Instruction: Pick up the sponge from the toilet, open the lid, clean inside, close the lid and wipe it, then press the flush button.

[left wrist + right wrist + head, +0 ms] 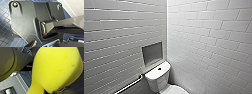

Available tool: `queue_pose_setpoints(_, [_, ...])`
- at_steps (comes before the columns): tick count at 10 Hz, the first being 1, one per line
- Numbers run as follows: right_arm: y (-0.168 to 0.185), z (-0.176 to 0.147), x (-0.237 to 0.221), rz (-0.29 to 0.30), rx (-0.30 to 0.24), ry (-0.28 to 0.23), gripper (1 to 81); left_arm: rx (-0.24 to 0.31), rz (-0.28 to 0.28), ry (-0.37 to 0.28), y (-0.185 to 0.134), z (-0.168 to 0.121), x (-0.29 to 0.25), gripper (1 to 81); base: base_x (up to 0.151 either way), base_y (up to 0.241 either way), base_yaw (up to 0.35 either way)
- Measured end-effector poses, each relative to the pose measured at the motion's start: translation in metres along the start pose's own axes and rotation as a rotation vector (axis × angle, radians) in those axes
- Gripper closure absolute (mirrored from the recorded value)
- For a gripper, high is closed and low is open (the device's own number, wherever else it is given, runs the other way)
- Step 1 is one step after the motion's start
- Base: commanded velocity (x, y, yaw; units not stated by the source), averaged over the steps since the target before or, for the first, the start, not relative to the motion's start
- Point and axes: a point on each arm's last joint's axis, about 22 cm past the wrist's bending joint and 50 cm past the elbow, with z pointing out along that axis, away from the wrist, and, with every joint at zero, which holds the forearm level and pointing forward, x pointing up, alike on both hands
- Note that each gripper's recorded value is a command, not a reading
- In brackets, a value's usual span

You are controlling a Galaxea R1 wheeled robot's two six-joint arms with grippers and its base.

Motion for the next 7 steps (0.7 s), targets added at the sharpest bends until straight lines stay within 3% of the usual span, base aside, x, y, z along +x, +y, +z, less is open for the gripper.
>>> queue_pose_setpoints(7, [-0.001, 0.001, -0.012, 0.008, 0.000, -0.013, 81.1, -0.002, -0.001, -0.003, 0.001, 0.000, -0.003, 1.0, 0.086, 0.000, 0.000])
